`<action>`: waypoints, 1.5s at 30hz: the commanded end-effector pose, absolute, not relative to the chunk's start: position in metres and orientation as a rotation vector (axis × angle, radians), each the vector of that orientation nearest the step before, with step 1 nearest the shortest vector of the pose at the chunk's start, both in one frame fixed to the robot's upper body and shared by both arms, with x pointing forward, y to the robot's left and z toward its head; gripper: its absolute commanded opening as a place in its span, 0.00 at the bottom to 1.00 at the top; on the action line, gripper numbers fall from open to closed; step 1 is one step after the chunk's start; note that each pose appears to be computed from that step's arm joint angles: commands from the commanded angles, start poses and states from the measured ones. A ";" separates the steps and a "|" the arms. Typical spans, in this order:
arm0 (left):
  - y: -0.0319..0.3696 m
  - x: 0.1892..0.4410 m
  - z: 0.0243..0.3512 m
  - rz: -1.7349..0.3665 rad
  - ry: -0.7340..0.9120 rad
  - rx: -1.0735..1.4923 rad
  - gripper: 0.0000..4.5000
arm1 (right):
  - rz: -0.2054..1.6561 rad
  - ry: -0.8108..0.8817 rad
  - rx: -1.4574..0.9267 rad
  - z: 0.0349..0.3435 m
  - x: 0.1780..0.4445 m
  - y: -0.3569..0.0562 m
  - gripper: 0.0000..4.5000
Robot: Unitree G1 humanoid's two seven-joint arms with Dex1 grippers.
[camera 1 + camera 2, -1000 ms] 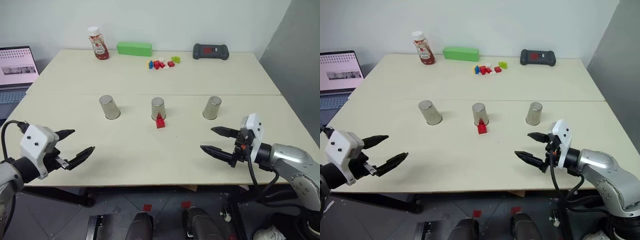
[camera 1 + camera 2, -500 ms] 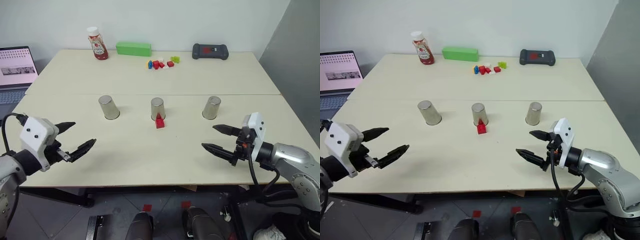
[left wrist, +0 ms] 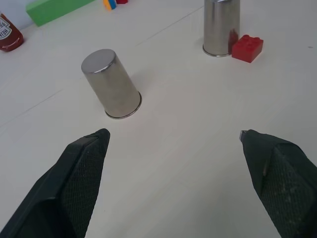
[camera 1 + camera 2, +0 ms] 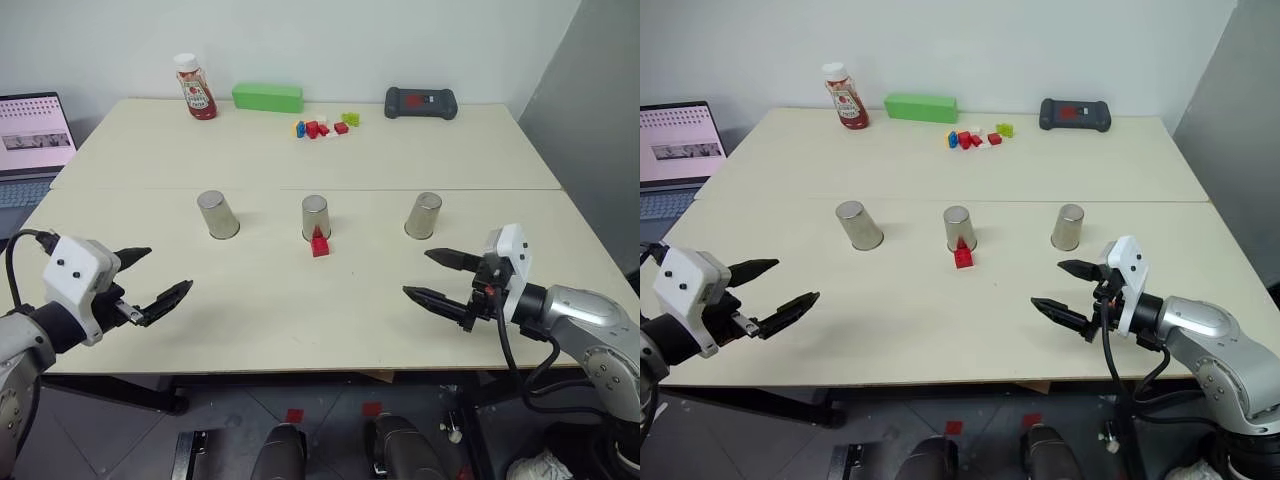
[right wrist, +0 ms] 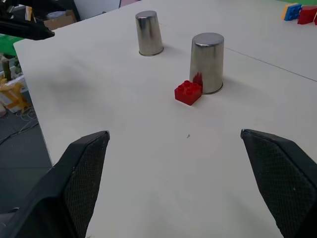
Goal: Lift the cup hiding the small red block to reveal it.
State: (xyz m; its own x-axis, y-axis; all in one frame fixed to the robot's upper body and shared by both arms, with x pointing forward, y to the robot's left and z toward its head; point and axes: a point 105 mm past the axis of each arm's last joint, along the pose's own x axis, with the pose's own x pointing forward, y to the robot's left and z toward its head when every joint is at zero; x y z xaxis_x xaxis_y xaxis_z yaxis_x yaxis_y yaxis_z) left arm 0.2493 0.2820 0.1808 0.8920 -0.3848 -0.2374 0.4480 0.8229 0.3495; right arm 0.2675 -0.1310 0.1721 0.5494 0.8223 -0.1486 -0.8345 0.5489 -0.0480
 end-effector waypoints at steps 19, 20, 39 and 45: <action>0.278 0.253 0.192 -0.439 0.127 0.445 0.99 | 0.977 0.062 -0.157 0.183 0.269 -0.131 1.00; 0.278 0.253 0.191 -0.442 0.130 0.448 0.99 | 0.979 0.063 -0.156 0.183 0.269 -0.131 1.00; 0.275 0.254 0.190 -0.456 0.139 0.451 0.99 | 0.994 0.065 -0.160 0.178 0.268 -0.129 1.00; 0.274 0.255 0.190 -0.461 0.140 0.451 0.99 | 0.996 0.064 -0.161 0.178 0.269 -0.127 1.00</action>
State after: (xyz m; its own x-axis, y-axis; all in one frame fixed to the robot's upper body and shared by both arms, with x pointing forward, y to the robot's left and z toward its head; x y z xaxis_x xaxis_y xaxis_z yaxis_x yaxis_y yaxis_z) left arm 0.2538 0.2779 0.1820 0.8908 -0.3871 -0.2379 0.4505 0.8207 0.3515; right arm 0.2703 -0.1310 0.1689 0.5527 0.8190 -0.1545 -0.8330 0.5483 -0.0733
